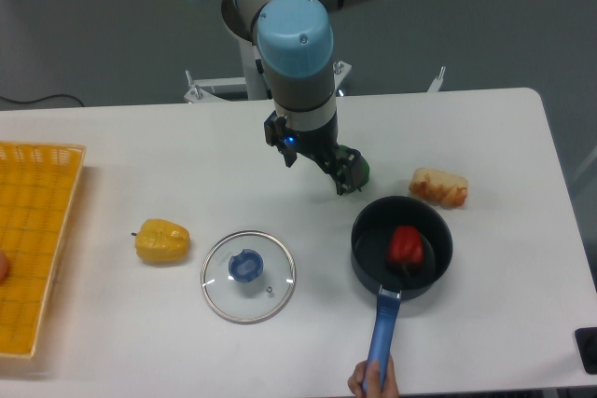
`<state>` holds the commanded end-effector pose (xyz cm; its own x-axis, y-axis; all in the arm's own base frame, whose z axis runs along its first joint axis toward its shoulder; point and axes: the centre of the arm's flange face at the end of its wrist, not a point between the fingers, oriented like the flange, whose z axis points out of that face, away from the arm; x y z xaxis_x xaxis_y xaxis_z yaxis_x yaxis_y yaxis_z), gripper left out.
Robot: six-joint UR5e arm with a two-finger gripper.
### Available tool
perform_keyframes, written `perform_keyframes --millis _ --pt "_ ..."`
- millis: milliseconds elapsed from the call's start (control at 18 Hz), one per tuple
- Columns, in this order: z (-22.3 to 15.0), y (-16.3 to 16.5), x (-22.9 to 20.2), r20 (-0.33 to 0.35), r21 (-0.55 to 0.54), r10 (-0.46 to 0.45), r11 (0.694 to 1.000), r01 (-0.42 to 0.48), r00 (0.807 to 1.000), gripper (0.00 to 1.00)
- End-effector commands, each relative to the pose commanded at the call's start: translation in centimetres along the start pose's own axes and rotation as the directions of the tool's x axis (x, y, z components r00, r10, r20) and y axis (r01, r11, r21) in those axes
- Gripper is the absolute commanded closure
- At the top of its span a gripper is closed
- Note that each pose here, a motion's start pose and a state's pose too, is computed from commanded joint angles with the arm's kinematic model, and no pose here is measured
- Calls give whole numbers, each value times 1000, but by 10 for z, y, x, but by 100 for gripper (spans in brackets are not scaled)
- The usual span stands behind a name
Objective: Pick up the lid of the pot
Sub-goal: 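Move the open gripper away from the green pepper toward the glass lid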
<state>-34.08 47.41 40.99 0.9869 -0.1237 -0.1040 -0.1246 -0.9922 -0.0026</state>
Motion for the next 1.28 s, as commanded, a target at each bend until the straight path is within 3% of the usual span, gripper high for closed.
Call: perform_keyframes --millis 833,1056,1278 --pt "36 10 27 -56 -39 -8 999 6 998 0" --pt "43 7 32 -68 3 -19 1000 20 998 0" --pt "50 -17 33 -16 60 -202 978 202 979 0"
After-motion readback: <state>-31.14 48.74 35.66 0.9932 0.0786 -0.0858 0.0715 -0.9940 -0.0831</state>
